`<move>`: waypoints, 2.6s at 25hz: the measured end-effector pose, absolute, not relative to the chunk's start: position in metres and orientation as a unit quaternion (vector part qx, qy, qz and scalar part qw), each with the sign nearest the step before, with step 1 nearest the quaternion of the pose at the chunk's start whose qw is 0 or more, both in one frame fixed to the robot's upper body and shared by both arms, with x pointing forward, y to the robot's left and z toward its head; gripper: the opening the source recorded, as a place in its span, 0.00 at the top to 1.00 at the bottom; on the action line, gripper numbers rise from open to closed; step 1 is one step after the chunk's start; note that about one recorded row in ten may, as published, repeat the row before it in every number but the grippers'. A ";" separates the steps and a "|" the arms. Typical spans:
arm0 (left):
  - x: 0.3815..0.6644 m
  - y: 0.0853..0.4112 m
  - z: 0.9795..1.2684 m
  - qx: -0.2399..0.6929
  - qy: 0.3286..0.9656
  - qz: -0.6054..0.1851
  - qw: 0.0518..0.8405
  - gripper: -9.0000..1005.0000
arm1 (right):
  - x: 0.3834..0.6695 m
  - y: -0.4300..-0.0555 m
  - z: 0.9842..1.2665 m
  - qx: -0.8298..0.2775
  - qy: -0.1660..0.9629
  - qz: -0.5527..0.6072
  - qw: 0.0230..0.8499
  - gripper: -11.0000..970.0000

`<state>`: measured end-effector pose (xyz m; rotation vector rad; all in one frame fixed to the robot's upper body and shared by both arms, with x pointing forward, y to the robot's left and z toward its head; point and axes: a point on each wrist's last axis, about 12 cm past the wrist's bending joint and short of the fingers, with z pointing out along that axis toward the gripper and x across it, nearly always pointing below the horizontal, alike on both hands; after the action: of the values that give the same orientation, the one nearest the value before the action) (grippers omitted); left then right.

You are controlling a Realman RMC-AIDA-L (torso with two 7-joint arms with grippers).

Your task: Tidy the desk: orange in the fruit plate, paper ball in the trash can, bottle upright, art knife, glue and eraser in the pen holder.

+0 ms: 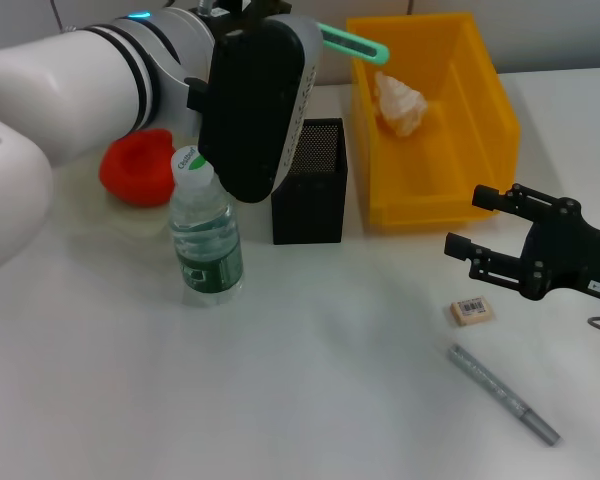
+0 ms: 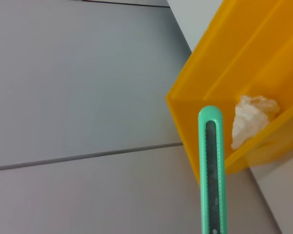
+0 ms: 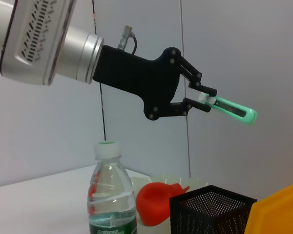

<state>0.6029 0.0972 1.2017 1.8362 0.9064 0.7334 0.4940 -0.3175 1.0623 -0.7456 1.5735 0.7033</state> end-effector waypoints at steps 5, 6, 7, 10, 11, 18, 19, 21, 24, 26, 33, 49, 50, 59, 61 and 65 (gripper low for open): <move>0.605 0.099 1.197 0.752 0.356 0.310 0.461 0.78 | 0.495 -0.317 1.062 -0.319 0.677 0.304 0.590 0.26; 0.605 0.099 1.197 0.751 0.355 0.310 0.461 0.78 | 0.495 -0.316 1.061 -0.318 0.677 0.305 0.590 0.26; 0.605 0.099 1.197 0.751 0.355 0.311 0.462 0.78 | 0.495 -0.316 1.061 -0.317 0.677 0.306 0.590 0.26; 0.605 0.101 1.195 0.752 0.348 0.317 0.461 0.78 | 0.495 -0.315 1.061 -0.316 0.677 0.308 0.589 0.26; 0.605 0.103 1.194 0.753 0.343 0.323 0.460 0.78 | 0.495 -0.315 1.061 -0.316 0.677 0.308 0.589 0.26; 0.603 0.109 1.190 0.756 0.319 0.344 0.456 0.78 | 0.495 -0.315 1.060 -0.314 0.677 0.308 0.590 0.26; 0.603 0.110 1.189 0.757 0.314 0.348 0.455 0.78 | 0.495 -0.315 1.060 -0.313 0.678 0.308 0.590 0.26; 0.602 0.111 1.187 0.758 0.303 0.356 0.454 0.78 | 0.495 -0.315 1.060 -0.309 0.679 0.308 0.590 0.26; 0.601 0.110 1.186 0.761 0.295 0.359 0.453 0.78 | 0.497 -0.314 1.059 -0.306 0.681 0.308 0.590 0.26; 0.601 0.110 1.185 0.763 0.288 0.364 0.450 0.78 | 0.497 -0.313 1.058 -0.305 0.681 0.310 0.589 0.26; 0.600 0.109 1.181 0.768 0.259 0.380 0.446 0.78 | 0.499 -0.313 1.057 -0.304 0.684 0.307 0.588 0.26; 0.594 0.108 1.168 0.778 0.188 0.419 0.428 0.77 | 0.497 -0.312 1.057 -0.306 0.681 0.310 0.589 0.26; 0.594 0.108 1.168 0.778 0.188 0.419 0.428 0.77 | 0.497 -0.312 1.057 -0.306 0.681 0.310 0.589 0.26; 0.596 0.113 1.155 0.777 0.153 0.448 0.415 0.77 | 0.496 -0.313 1.057 -0.301 0.680 0.311 0.592 0.26; 0.597 0.115 1.153 0.776 0.148 0.454 0.412 0.77 | 0.496 -0.313 1.057 -0.300 0.680 0.312 0.592 0.26; 0.596 0.115 1.153 0.775 0.144 0.457 0.412 0.77 | 0.496 -0.313 1.058 -0.299 0.680 0.313 0.592 0.26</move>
<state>0.5963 0.1147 1.1527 1.9505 0.3618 1.1493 0.4956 -0.3130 1.0575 -0.6966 1.5809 0.7278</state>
